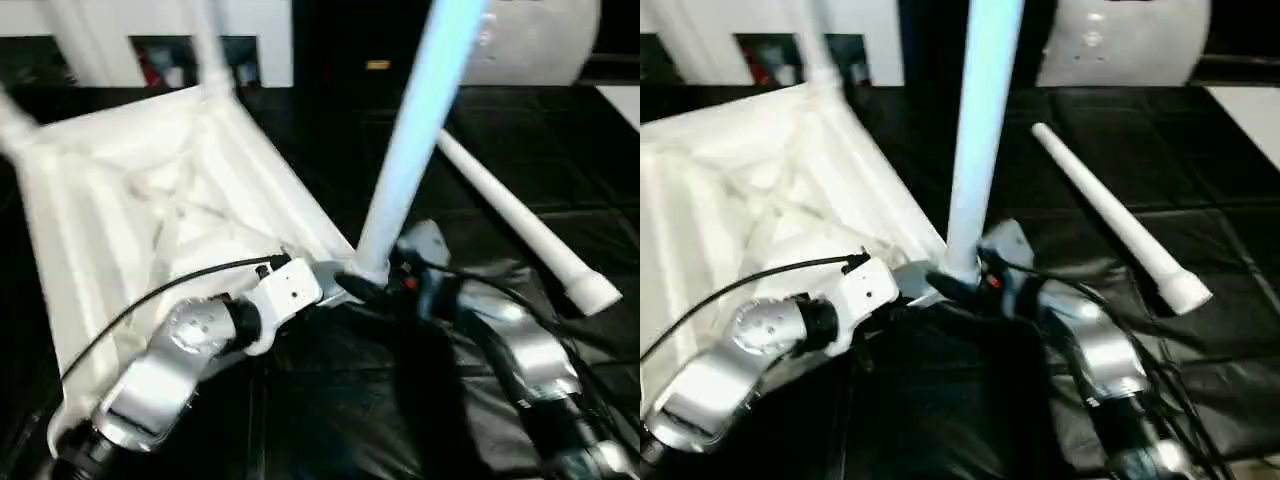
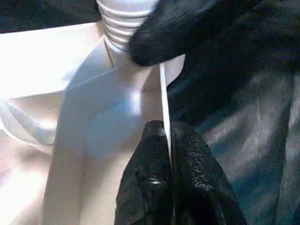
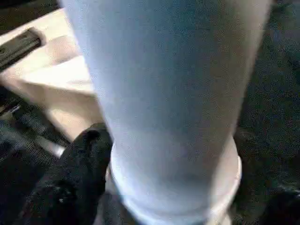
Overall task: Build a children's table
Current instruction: Insert table leg to table base, then rotate leg to tighten
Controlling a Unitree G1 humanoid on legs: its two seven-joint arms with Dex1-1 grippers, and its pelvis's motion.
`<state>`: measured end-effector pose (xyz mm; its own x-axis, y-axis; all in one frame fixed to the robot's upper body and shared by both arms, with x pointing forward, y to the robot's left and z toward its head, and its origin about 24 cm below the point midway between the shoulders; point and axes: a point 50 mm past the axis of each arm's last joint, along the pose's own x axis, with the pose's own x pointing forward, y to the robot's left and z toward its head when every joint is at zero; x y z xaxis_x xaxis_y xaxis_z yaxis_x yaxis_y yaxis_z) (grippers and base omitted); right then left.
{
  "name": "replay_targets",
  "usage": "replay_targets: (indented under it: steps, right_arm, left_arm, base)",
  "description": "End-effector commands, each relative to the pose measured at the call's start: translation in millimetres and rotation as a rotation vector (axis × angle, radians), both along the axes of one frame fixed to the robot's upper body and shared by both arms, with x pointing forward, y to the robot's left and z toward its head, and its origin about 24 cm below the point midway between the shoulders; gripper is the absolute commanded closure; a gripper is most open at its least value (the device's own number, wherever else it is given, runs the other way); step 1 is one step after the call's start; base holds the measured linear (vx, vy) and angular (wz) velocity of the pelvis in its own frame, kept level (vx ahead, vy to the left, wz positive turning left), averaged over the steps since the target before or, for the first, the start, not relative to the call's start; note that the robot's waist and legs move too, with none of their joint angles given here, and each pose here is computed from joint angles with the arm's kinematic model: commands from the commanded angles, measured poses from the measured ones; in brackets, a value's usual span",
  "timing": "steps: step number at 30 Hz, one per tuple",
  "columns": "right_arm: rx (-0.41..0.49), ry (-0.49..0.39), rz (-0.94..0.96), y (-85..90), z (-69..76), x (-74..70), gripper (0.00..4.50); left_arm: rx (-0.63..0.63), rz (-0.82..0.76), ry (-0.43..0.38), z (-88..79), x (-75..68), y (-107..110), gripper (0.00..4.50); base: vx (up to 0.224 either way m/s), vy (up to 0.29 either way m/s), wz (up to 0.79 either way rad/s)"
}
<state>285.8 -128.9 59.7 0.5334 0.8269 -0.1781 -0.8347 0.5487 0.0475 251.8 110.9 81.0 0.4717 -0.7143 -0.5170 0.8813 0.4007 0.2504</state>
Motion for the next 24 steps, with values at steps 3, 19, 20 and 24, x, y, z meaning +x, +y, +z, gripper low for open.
replay_targets:
  steps: [3, 19, 20, 24]
  right_arm:
    - [-0.032, 0.022, -0.002, -24.7, -6.1, -14.4, 0.34]
    - [-0.135, -0.106, 0.219, -35.3, 20.7, -26.0, 0.05]
    - [-0.15, -0.113, 0.227, -33.0, 20.3, -24.6, 0.05]
    - [-0.14, -0.102, 0.278, -26.5, 18.5, -22.2, 0.05]
  left_arm:
    - [0.057, -0.175, 0.048, -8.8, -1.7, 5.7, 4.5]
    - [0.09, -0.442, 0.088, -14.1, -2.0, 13.5, 4.5]
    - [0.098, -0.452, 0.086, -14.5, -1.7, 13.7, 4.5]
    - [0.103, -0.469, 0.085, -15.1, -1.6, 13.9, 4.5]
  base:
    - [0.0, 0.0, 0.0]
    - [0.0, 0.0, 0.0]
    - [0.0, 0.0, 0.0]
    - [0.0, 0.0, 0.0]
